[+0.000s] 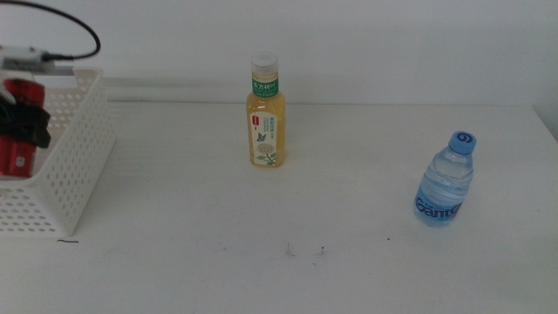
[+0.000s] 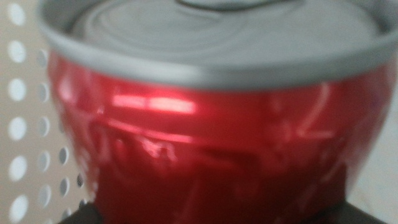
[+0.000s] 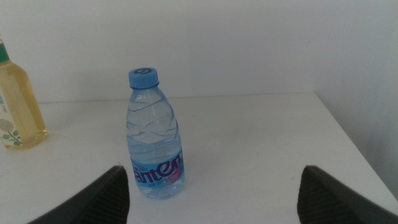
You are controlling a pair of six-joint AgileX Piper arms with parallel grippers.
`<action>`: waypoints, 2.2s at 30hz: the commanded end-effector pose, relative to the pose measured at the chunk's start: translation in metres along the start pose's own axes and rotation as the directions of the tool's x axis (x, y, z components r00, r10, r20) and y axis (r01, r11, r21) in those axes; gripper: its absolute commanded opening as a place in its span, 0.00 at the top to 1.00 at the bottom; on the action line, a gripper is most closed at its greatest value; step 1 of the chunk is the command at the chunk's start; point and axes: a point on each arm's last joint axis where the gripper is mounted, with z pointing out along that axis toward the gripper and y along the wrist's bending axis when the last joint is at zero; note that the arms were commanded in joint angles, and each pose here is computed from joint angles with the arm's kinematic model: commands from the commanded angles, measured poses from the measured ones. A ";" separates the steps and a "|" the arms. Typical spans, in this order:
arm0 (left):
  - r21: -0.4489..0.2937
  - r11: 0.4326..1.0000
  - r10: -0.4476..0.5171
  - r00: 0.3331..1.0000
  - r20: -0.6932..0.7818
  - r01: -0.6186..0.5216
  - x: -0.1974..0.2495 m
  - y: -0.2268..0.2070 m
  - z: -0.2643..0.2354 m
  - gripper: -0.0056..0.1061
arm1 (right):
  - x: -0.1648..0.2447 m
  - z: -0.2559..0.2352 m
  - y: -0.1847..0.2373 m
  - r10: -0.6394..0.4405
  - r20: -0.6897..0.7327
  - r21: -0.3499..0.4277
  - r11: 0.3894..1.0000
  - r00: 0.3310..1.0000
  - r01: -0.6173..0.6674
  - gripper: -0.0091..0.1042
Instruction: Use arms to grab the bottles and put them into the dustbin to the left of the table.
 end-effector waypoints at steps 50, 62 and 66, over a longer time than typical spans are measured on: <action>0.172 0.961 -0.007 0.605 0.796 -0.216 0.192 -0.240 -0.079 0.11 | -0.001 0.000 0.000 -0.006 0.017 0.005 1.000 1.000 0.006 0.11; 0.171 0.910 0.078 0.561 0.824 -0.378 0.160 -0.278 -0.024 0.11 | -0.001 0.000 0.000 -0.006 0.017 0.005 1.000 1.000 0.006 0.11; 0.172 0.912 0.073 0.561 0.825 -0.372 0.136 -0.291 -0.006 0.11 | -0.001 0.000 0.000 -0.006 0.017 0.005 1.000 1.000 0.006 0.11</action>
